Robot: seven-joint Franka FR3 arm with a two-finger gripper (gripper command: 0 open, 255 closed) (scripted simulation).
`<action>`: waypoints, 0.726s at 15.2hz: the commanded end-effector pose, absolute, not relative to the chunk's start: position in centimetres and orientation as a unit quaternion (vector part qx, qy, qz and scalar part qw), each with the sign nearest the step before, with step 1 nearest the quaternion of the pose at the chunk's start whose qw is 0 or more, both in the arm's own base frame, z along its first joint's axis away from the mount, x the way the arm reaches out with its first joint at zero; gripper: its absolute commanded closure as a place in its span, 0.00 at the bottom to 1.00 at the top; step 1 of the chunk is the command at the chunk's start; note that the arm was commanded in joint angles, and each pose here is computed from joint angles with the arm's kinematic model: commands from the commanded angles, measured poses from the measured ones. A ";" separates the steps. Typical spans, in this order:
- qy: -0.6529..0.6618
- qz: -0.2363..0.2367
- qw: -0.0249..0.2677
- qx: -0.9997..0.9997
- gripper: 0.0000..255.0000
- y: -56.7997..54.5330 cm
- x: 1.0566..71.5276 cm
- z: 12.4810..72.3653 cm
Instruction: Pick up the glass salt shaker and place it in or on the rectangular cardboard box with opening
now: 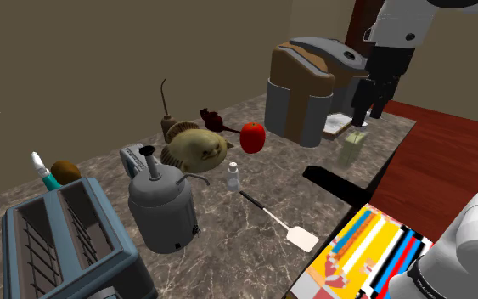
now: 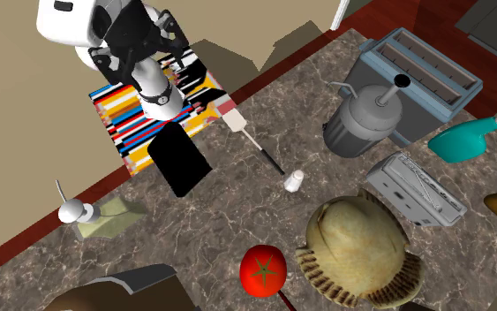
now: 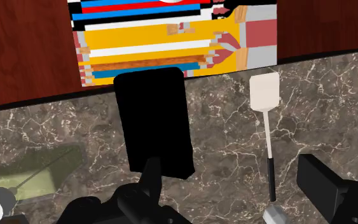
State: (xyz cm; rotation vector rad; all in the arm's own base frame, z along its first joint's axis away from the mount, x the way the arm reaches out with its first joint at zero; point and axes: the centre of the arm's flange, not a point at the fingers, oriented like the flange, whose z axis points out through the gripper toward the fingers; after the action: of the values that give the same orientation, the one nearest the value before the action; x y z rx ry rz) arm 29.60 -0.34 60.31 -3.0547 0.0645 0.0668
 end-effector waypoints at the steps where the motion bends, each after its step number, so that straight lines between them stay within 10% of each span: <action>1: 0.021 0.022 0.043 -0.999 0.00 -0.3 29.6 60.3; 11: -0.006 -0.025 0.051 -0.998 0.00 4.5 36.8 51.8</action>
State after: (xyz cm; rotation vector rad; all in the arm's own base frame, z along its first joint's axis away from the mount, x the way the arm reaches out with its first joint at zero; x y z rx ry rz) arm 36.05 3.75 52.64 -3.0410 -0.0094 -0.0583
